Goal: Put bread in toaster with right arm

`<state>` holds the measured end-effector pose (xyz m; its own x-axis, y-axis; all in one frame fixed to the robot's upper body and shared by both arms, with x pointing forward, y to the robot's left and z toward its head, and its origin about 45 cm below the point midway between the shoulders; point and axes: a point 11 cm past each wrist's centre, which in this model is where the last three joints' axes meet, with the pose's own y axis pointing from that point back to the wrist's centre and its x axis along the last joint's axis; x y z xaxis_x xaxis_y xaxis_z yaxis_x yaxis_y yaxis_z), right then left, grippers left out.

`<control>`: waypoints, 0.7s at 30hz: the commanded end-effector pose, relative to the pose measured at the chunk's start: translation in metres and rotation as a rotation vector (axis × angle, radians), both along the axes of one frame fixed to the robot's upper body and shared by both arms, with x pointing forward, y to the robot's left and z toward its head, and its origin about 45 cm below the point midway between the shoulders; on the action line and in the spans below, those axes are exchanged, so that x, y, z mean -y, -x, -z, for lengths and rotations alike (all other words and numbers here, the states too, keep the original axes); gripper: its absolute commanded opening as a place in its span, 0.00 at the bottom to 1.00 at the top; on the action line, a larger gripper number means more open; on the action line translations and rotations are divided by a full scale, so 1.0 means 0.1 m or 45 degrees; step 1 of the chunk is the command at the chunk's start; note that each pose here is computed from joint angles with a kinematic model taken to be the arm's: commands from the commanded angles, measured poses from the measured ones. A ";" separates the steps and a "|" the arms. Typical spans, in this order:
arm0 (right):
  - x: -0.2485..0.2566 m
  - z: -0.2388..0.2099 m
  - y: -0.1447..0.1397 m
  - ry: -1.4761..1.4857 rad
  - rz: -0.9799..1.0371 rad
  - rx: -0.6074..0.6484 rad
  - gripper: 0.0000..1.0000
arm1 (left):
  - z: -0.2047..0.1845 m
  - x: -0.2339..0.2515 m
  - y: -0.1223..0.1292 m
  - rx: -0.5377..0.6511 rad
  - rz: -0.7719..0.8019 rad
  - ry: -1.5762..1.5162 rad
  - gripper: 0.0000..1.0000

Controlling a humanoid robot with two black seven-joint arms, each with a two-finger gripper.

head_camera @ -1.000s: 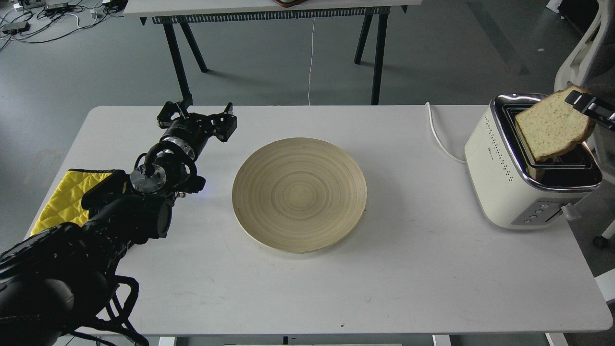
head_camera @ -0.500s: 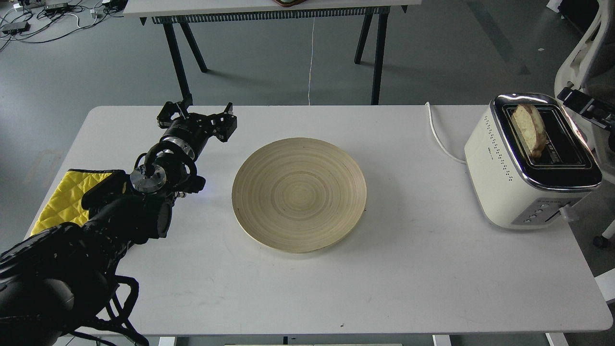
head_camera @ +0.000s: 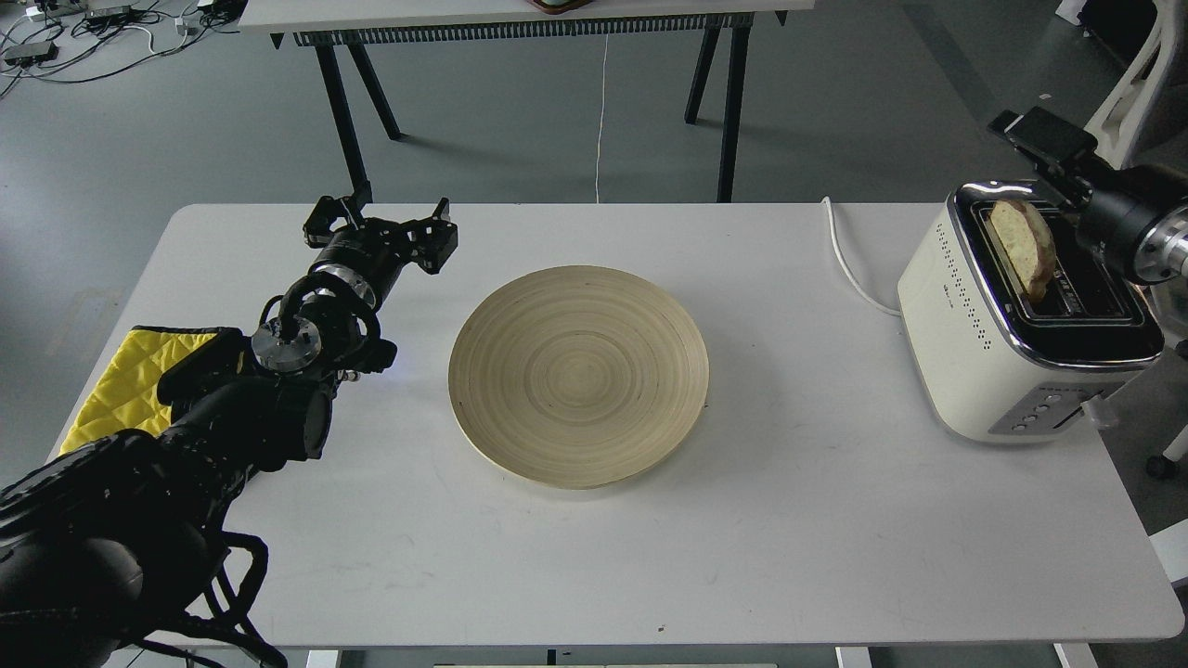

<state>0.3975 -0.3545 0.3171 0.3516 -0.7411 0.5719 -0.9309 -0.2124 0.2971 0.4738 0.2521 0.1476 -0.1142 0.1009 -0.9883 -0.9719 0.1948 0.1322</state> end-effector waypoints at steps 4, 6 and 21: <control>-0.81 0.18 -0.14 -0.345 -0.105 -0.080 1.00 | 0.00 0.00 0.00 0.000 0.000 0.000 1.00; -1.04 0.25 -0.14 -0.457 -0.137 -0.101 1.00 | 0.00 0.00 0.00 0.000 0.000 0.000 1.00; -1.59 0.85 -0.28 -1.238 -0.127 -0.273 1.00 | 0.00 0.00 0.00 0.000 0.000 0.000 1.00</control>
<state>0.4207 -0.1862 0.2395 0.4925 -0.8401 -0.2274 -0.8305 -0.5318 0.1658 0.4738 0.2521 0.1476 -0.1142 0.1009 -0.9883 -0.9719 0.1948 0.1322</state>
